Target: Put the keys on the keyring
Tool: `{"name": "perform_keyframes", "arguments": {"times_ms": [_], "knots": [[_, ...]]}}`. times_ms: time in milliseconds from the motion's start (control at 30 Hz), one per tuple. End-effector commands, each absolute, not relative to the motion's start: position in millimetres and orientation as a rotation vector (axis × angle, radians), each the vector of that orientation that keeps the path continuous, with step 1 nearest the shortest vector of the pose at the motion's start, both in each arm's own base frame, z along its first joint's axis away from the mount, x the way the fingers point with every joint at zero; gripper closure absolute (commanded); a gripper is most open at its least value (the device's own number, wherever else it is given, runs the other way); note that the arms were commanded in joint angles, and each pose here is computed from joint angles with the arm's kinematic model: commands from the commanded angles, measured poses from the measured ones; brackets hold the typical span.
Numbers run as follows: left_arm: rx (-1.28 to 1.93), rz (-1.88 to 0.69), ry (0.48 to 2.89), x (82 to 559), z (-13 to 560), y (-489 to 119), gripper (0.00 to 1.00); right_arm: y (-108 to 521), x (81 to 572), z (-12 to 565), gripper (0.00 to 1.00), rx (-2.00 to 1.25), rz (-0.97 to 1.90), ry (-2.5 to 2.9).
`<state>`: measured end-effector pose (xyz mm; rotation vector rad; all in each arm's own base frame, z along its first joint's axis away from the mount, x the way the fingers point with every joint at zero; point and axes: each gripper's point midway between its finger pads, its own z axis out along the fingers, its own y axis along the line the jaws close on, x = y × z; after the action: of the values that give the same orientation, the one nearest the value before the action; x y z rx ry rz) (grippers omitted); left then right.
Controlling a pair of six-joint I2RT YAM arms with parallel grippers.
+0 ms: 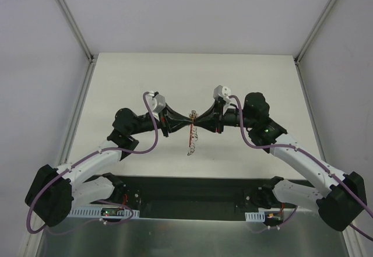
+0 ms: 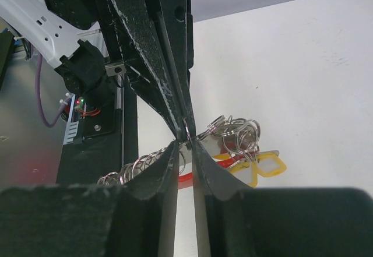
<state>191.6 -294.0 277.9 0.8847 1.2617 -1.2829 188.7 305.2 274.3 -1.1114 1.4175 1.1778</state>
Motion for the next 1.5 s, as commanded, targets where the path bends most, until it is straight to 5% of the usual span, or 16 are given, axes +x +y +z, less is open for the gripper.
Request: {"name": "perform_keyframes", "arguments": {"times_ms": [0, 167, 367, 500, 733, 1467], "knots": [[0.911, -1.293, 1.137, 182.1, 303.2, -295.2, 1.00, 307.4, 183.7, 315.0, 0.83, -1.129, 1.190, 1.264], [0.914, -1.294, 1.132, 180.6, 304.2, -294.5, 1.00, 307.6, 183.2, 314.1, 0.97, -1.126, 1.196, 1.271], [0.934, -1.266, 1.163, 181.7, 295.1, -293.5, 0.99, 306.3, 182.4, 314.0, 0.99, -1.148, 1.182, 1.281], [0.984, -1.219, 1.209, 181.5, 285.3, -291.1, 0.66, 303.7, 184.2, 311.2, 0.99, -1.171, 1.150, 1.311], [1.107, -1.103, 1.244, 181.5, 276.8, -285.1, 0.51, 296.5, 181.0, 294.2, 0.99, -1.271, 1.094, 1.400], [1.219, -1.162, 1.196, 170.9, 287.4, -294.9, 0.70, 301.6, 178.6, 282.8, 0.99, -1.357, 1.045, 1.442]]}}
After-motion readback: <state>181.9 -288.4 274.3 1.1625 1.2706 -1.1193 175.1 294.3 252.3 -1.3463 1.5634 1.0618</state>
